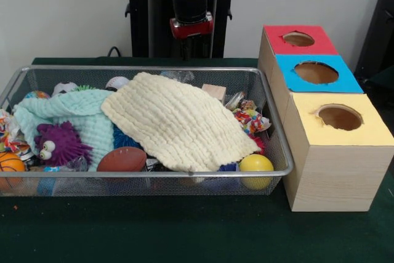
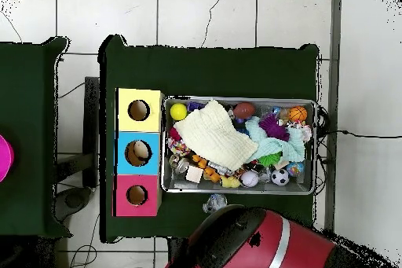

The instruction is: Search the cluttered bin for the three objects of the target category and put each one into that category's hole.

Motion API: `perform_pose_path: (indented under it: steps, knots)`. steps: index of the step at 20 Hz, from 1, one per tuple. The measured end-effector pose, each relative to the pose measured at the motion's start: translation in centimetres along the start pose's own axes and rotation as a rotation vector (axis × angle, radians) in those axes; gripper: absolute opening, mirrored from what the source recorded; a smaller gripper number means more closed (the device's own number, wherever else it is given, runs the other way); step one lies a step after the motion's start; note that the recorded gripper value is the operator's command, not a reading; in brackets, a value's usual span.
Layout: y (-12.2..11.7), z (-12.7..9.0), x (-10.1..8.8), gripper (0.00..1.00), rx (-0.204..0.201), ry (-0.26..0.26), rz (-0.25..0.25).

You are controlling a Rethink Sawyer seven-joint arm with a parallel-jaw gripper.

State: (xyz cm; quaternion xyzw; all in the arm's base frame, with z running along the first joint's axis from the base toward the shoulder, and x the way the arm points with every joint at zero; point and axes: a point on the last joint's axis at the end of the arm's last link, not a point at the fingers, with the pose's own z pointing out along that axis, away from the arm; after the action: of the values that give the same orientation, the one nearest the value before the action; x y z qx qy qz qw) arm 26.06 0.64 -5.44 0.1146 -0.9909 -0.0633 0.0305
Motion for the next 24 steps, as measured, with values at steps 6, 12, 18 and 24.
perform_pose_path:
  steps: [6,12,18,24]
  knots:
    - [0.0,0.0,0.0,1.0,-0.002,-0.002,-0.009]
    - [-0.3,0.0,0.3,1.0,-0.019,-0.015,-0.023]
    - [-0.9,-0.1,0.6,1.0,-0.067,-0.039,-0.038]
    - [-1.4,-0.2,0.8,1.0,-0.101,-0.054,-0.055]
